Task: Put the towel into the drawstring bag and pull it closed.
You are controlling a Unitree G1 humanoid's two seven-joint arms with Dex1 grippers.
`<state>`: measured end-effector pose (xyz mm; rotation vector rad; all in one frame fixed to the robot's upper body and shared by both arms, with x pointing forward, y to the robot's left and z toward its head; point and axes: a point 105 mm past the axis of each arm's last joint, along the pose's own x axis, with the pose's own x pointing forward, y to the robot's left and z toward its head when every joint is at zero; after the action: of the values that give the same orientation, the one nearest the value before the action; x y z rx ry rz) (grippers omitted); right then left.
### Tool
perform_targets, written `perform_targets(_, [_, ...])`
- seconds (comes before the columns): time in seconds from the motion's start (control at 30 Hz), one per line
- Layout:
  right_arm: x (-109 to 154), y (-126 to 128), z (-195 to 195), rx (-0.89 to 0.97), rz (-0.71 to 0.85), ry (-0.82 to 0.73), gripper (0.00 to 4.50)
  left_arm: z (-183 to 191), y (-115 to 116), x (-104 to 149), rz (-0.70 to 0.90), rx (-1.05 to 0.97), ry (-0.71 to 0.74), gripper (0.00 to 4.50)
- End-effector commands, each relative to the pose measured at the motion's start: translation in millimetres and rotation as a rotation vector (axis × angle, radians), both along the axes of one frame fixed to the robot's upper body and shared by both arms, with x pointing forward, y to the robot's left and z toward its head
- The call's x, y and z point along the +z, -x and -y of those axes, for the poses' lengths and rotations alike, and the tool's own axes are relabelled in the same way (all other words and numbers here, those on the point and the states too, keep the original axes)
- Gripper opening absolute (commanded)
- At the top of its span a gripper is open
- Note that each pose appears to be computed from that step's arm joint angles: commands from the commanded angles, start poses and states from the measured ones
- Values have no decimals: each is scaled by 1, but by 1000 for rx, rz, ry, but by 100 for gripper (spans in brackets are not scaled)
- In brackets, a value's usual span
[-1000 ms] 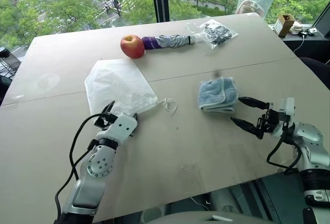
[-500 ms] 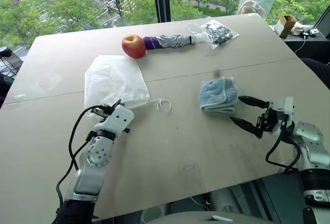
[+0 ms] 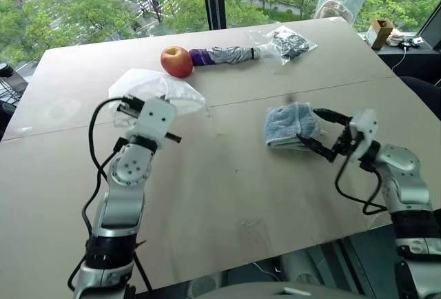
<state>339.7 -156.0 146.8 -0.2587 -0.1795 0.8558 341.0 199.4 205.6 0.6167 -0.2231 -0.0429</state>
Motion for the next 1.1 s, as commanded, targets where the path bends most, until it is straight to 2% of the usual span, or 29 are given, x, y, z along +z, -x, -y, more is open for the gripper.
perform_targets(0.03, [8,-7,-2,-67,-41,-1,450,-4,-5,23,12,47,196,7])
perform_targets(0.13, [0,-21,11,-209,-152,6,450,1,-11,36,-7,56,362,7])
perform_targets(0.23, [-12,-29,14,-317,-269,-25,450,7,-14,41,-45,53,429,7])
perform_targets(0.37, [-40,-34,18,-481,-475,-37,450,11,-16,44,-105,59,581,7])
perform_targets(0.5, [-55,-22,-12,-415,-712,-209,450,16,-13,42,-152,48,664,7])
perform_targets(0.63, [-43,-8,-51,-225,-886,-426,450,25,-11,43,-170,-2,720,7])
perform_targets(0.7, [-47,-3,-59,-191,-934,-431,450,26,-10,42,-180,-7,738,7])
perform_targets(0.8, [-60,-2,-59,-232,-964,-389,450,29,-9,42,-188,-35,783,7])
perform_targets(0.93, [-64,-5,-62,-247,-981,-392,450,28,-8,40,-202,-50,813,7])
perform_targets(1.0, [-64,-5,-64,-249,-985,-394,397,31,-6,40,-211,-87,845,0])
perform_targets(1.1, [-63,-6,-66,-246,-990,-420,285,33,-4,38,-230,-127,886,0])
